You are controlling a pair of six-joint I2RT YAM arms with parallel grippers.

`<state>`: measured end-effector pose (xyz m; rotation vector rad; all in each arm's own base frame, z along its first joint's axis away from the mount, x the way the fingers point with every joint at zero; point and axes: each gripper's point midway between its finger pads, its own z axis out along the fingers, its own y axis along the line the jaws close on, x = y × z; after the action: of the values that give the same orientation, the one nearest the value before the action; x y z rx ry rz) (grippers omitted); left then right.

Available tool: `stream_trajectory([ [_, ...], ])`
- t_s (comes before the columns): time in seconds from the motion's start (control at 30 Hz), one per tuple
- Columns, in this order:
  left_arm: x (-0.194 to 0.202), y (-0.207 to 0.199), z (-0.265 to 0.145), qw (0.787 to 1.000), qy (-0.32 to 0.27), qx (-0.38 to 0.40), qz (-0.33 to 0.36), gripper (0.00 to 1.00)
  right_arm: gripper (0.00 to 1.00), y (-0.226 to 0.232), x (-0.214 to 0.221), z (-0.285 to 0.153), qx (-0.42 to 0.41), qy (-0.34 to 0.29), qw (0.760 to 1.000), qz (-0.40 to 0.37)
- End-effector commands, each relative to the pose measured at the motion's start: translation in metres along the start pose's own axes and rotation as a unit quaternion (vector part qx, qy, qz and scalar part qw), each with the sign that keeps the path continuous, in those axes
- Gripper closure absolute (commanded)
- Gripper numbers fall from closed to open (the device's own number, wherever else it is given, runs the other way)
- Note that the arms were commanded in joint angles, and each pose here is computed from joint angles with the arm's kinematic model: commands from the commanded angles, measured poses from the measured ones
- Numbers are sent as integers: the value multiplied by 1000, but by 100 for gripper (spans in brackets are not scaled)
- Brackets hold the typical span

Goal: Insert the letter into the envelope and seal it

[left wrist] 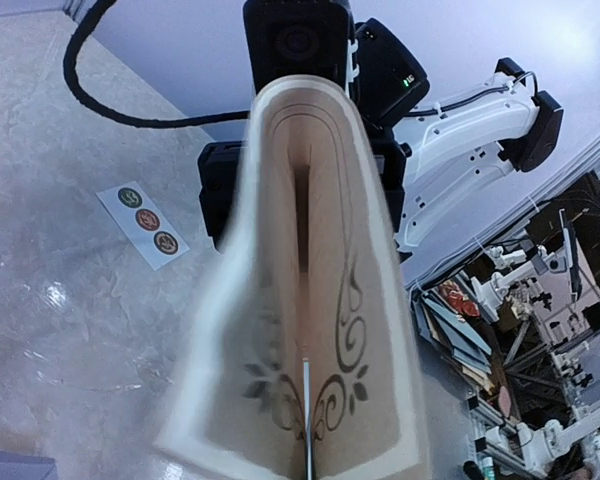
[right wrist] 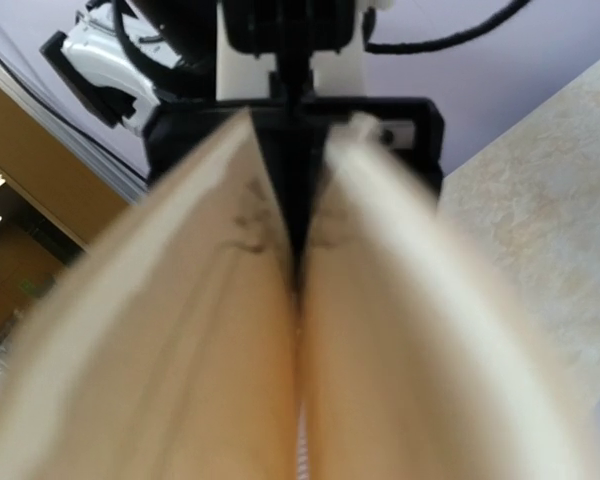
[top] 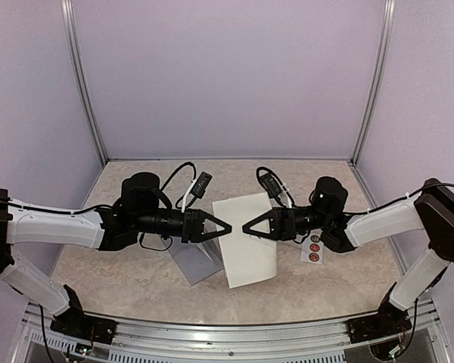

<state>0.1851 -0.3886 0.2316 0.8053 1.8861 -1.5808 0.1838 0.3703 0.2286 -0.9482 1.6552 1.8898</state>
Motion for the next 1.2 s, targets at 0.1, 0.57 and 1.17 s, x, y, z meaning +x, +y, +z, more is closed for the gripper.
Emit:
stream_trajectory([
  [0.1,-17,4,-7,998,-55,-8,6,100,44,13,5,-6,6,-4,1000,-8],
  [0.57,-28,10,-29,997,-77,-27,12,100,53,11,36,-21,19,-7,999,40],
  [1.17,-20,1,-37,998,-51,-9,29,100,48,7,43,-25,41,-2,998,45],
])
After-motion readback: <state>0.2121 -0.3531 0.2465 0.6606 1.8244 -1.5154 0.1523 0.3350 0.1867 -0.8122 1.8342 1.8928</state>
